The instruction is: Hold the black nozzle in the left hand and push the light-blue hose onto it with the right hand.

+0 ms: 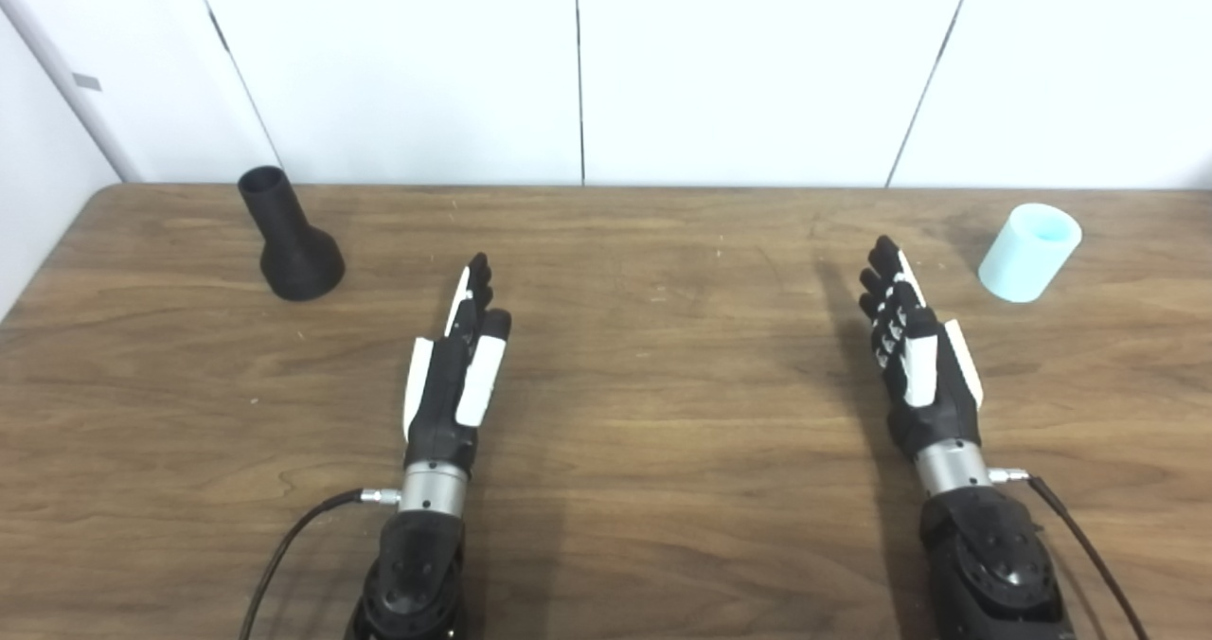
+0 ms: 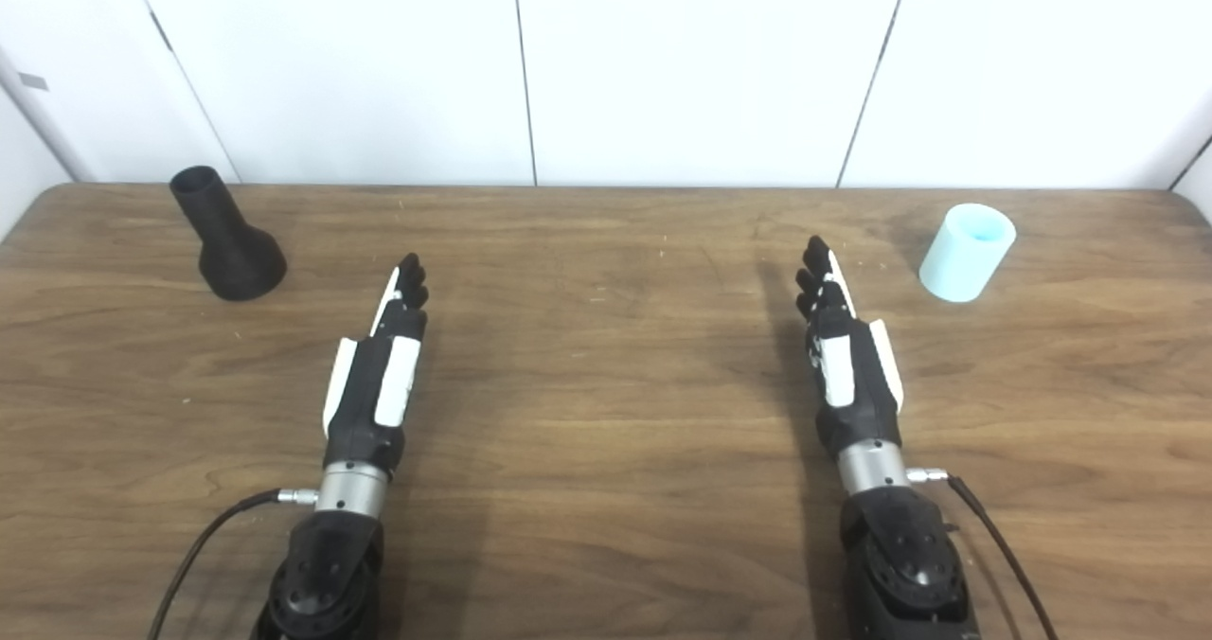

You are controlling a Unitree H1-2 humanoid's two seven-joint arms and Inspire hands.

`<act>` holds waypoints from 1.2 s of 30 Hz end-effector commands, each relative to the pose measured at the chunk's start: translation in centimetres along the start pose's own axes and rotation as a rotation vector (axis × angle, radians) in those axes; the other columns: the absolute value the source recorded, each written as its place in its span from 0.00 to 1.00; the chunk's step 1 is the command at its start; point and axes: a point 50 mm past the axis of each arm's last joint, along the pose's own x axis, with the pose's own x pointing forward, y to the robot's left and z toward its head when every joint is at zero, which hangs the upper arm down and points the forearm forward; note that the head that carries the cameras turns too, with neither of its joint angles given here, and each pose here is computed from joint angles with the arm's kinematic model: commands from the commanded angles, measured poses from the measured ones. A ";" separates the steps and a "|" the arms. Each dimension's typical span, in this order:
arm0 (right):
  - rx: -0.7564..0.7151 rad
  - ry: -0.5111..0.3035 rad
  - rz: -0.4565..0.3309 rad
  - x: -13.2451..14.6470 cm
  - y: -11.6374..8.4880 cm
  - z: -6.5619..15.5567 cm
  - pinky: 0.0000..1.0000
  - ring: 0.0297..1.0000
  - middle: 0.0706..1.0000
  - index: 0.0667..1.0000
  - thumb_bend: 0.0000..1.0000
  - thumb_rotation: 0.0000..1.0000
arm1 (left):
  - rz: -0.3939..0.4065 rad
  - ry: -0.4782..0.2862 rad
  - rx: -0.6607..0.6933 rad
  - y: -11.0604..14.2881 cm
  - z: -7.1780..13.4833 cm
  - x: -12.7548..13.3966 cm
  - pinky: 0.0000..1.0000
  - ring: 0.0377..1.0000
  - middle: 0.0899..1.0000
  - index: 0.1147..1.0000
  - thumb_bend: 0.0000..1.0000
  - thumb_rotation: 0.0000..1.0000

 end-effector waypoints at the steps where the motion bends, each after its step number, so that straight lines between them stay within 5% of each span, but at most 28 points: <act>1: 0.007 -0.051 -0.004 0.6 0.3 1.1 1.00 1.00 1.00 1.00 0.80 1.00 | 0.026 -0.078 -0.008 -0.1 1.8 0.9 1.00 1.00 1.00 1.00 0.77 1.00; 8: 0.004 -0.048 -0.006 0.5 0.2 1.1 1.00 1.00 1.00 1.00 0.79 1.00 | 0.081 -0.095 0.023 0.5 2.4 1.0 1.00 1.00 0.99 1.00 0.77 1.00; 14: 0.005 -0.045 -0.007 0.6 0.1 1.0 1.00 1.00 1.00 1.00 0.79 1.00 | 0.134 -0.088 0.043 0.7 2.1 1.2 0.99 0.99 0.92 1.00 0.89 1.00; 23: 0.006 -0.037 -0.006 0.6 -0.2 0.7 1.00 1.00 1.00 1.00 0.79 1.00 | 0.141 -0.073 0.038 0.2 1.7 1.1 0.97 0.97 0.89 1.00 0.92 1.00; 36: 0.017 -0.012 -0.005 0.3 -3.5 -1.7 1.00 1.00 1.00 1.00 0.82 1.00 | 0.129 -0.063 0.028 -3.0 0.5 0.8 0.99 0.95 0.89 1.00 0.89 1.00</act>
